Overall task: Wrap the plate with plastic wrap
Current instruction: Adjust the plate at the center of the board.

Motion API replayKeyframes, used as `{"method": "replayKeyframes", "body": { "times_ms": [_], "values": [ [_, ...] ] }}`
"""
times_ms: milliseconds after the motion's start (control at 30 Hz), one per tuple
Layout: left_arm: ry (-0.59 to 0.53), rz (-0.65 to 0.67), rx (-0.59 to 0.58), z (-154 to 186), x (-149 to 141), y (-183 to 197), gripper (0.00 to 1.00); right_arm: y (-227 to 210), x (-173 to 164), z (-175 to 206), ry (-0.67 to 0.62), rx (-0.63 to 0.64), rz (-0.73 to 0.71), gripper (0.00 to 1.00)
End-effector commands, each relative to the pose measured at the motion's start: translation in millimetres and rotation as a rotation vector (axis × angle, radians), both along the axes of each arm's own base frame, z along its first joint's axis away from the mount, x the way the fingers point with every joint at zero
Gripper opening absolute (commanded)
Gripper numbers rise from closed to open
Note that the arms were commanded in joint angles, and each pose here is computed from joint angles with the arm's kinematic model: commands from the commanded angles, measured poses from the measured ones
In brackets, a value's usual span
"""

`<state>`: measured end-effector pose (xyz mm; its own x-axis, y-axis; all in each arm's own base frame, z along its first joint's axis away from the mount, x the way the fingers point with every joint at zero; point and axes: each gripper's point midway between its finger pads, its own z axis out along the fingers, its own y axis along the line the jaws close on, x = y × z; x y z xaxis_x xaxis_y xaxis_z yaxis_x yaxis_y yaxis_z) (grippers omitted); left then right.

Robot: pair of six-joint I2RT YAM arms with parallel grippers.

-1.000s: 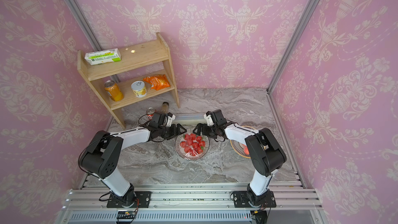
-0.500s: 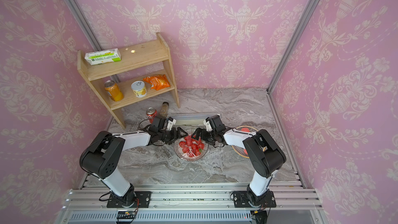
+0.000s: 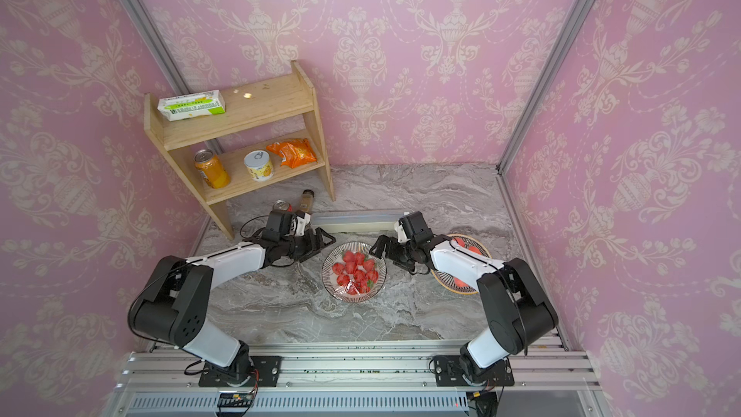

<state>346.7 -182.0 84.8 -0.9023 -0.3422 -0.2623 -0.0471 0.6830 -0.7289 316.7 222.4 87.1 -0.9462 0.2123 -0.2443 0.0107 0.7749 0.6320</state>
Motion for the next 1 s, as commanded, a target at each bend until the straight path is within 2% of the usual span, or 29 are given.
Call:
{"method": "replayKeyframes", "body": {
  "times_ms": [0,67,133,400,700,967],
  "values": [
    [0.037,-0.025,0.045,-3,-22,11,0.85,19,14,32,-0.153,0.013,0.153,1.0],
    [0.075,-0.026,0.014,-6,-38,10,0.84,41,26,46,-0.222,0.077,0.21,0.99],
    [0.102,-0.008,-0.011,-9,-52,11,0.83,62,33,50,-0.26,0.078,0.274,0.99],
    [0.181,0.027,-0.091,-13,-91,12,0.83,122,60,42,-0.291,0.098,0.439,0.95],
    [0.214,0.049,-0.127,-19,-104,12,0.82,140,62,12,-0.214,0.101,0.557,0.92],
    [0.228,0.053,-0.128,-25,-107,12,0.81,140,59,-9,-0.172,0.084,0.576,0.91]
  ]
}}
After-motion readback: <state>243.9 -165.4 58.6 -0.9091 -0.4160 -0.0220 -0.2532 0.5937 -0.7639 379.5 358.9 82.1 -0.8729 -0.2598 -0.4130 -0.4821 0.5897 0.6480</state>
